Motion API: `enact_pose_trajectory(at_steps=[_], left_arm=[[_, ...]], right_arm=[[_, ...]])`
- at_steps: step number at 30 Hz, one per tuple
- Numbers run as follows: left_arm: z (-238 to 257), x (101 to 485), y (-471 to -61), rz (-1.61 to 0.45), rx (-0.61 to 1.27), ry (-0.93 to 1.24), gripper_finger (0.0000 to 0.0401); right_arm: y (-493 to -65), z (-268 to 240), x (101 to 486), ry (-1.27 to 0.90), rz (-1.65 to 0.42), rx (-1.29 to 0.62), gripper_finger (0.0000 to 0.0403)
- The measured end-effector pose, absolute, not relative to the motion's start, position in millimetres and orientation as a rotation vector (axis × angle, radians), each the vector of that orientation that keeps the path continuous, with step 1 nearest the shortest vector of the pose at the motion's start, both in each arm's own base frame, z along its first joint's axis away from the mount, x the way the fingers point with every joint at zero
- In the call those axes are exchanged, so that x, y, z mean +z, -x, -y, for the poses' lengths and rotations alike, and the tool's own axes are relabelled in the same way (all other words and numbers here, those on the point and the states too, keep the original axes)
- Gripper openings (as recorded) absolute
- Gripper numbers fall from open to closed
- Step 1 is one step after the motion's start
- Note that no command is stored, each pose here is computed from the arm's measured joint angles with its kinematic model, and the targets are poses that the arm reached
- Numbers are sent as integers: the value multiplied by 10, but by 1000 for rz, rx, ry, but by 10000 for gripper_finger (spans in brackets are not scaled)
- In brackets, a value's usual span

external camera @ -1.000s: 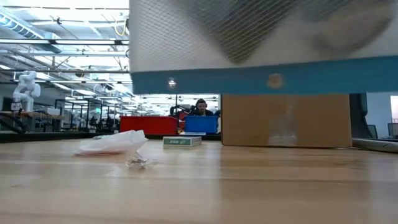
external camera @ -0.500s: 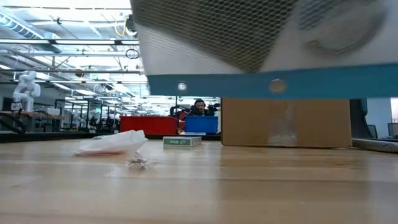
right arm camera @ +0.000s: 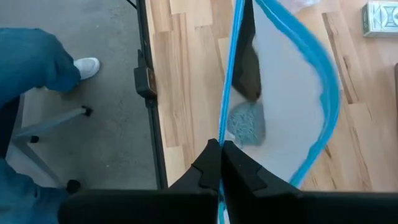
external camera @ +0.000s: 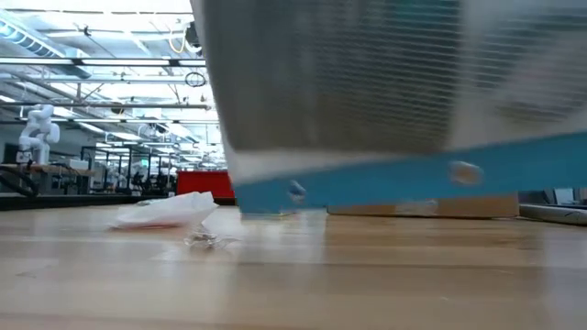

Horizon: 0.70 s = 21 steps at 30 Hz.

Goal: Unpack boxes
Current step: Put the earphones into the transparent zip bag

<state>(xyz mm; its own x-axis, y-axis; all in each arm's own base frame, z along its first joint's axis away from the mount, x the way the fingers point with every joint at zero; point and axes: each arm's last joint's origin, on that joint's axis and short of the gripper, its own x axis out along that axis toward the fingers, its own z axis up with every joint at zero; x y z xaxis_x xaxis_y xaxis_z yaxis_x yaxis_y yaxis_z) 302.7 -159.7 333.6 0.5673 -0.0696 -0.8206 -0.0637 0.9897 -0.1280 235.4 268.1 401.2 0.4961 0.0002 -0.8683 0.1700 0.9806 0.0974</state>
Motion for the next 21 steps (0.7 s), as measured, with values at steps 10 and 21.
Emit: enact_pose_trajectory(at_steps=[10, 21], left_arm=[[1639, 3228, -3185, -946, -28, 145, 0], [1583, 3265, -3238, -920, -34, 166, 0]], right_arm=[[-2385, -2685, 3888, -134, -1058, -145, 55], [-2540, -2791, 3362, -16, -1001, -222, 151]])
